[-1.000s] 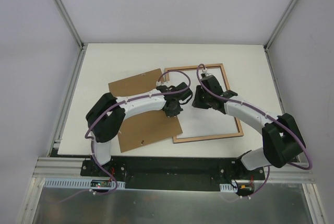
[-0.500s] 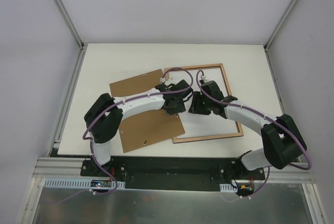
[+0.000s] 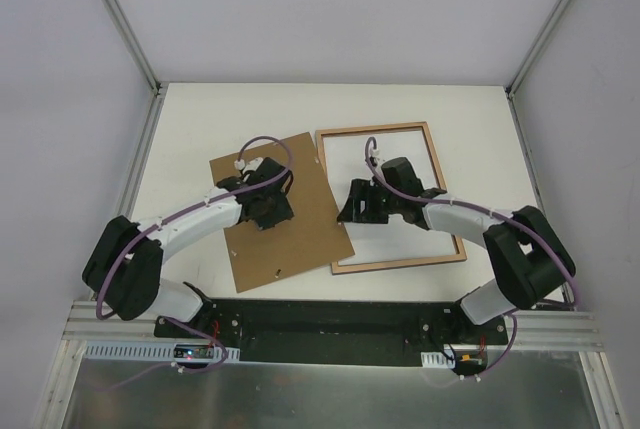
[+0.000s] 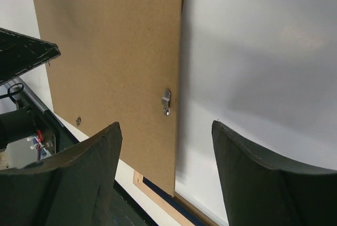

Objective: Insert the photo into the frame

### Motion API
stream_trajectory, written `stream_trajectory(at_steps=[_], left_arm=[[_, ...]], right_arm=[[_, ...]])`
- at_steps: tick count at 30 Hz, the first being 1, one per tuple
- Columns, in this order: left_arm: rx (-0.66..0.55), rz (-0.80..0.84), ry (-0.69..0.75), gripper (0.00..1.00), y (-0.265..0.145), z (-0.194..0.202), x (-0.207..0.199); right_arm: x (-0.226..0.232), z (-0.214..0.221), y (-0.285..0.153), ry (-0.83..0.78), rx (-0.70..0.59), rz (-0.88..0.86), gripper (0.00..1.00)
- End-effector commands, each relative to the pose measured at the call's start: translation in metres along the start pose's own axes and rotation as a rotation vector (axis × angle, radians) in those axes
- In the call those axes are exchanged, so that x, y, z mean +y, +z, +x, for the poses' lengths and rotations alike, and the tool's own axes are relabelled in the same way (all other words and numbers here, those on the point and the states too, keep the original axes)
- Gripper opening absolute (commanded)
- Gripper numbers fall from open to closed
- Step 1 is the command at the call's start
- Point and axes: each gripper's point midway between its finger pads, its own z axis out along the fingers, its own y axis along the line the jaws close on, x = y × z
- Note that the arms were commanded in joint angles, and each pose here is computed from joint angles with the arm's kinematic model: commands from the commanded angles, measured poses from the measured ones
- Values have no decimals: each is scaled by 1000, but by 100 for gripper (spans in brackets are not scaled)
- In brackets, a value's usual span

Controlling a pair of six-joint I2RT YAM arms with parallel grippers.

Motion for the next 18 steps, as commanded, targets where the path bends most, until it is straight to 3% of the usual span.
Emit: stream_trajectory(at_steps=[1,7,18], left_arm=[[15,71,20,46,-3,-3,5],[-73,-10,-67,47,0,-17,48],[-223,-196,-385,50,8,-33,127]], right_arm=[[19,-2,9,-32,17,-123,73],[22,3,18,-7,46,-164,74],[27,9,28,11,91,-193,74]])
